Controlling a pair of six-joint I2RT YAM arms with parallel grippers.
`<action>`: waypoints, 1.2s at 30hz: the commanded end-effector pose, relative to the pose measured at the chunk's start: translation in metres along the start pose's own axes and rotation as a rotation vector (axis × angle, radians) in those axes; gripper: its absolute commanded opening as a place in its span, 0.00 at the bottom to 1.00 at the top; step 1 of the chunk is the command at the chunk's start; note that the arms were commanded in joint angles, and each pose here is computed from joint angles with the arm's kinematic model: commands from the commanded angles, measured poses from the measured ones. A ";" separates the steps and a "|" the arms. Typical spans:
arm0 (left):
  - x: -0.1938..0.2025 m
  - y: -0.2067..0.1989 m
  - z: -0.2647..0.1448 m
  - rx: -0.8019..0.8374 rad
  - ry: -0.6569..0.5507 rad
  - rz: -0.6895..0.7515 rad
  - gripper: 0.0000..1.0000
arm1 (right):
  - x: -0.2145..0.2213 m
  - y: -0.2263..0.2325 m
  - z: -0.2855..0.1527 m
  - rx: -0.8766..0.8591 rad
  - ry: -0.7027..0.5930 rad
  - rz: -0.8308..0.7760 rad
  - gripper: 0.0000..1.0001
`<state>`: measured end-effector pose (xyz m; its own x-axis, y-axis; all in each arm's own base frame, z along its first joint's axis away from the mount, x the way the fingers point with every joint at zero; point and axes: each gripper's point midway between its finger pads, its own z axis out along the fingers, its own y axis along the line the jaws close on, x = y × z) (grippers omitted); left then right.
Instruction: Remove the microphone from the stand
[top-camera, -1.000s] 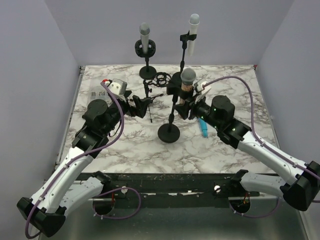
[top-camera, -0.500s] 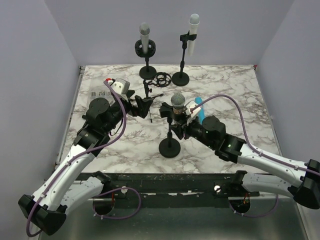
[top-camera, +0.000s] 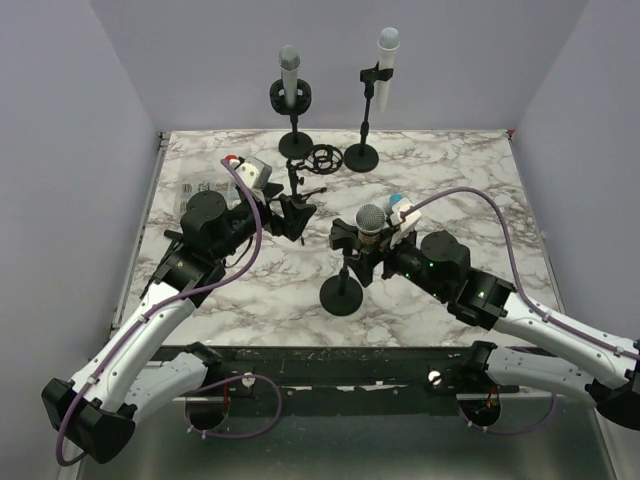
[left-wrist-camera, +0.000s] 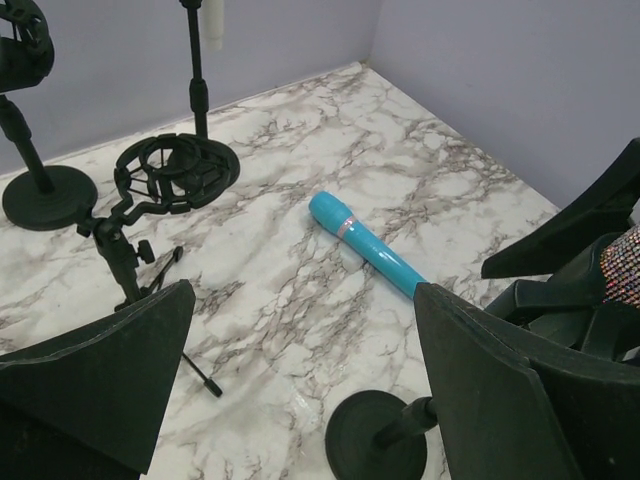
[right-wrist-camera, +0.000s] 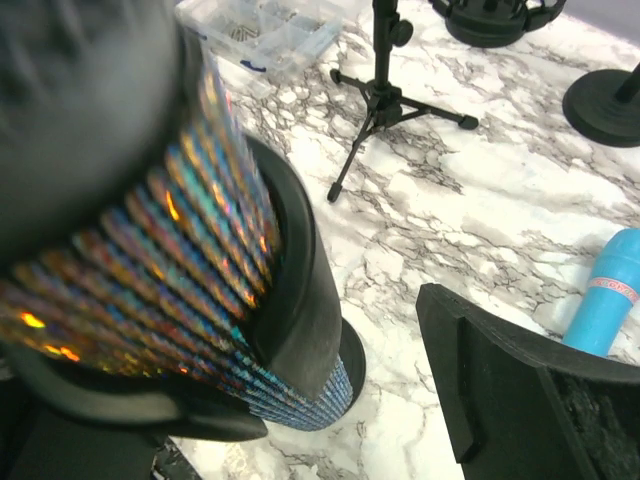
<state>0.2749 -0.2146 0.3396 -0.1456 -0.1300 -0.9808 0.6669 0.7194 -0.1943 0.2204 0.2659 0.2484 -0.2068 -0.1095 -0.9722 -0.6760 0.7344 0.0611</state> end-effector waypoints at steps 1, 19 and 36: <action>-0.010 -0.011 0.002 0.068 -0.019 0.012 0.94 | -0.026 0.001 -0.018 -0.007 -0.025 0.025 1.00; -0.004 -0.040 0.006 0.247 0.030 0.020 0.96 | -0.111 0.004 -0.039 -0.015 -0.227 0.071 0.99; -0.003 -0.106 -0.017 0.638 0.030 0.077 0.99 | -0.121 0.012 -0.038 -0.057 -0.250 0.077 0.38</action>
<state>0.2162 -0.2659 0.3549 -0.1274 -0.0827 -0.9884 0.9318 0.3314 -0.1478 0.2170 0.2599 0.3501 -0.0970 0.0487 -0.9941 -0.6841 0.7222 0.1021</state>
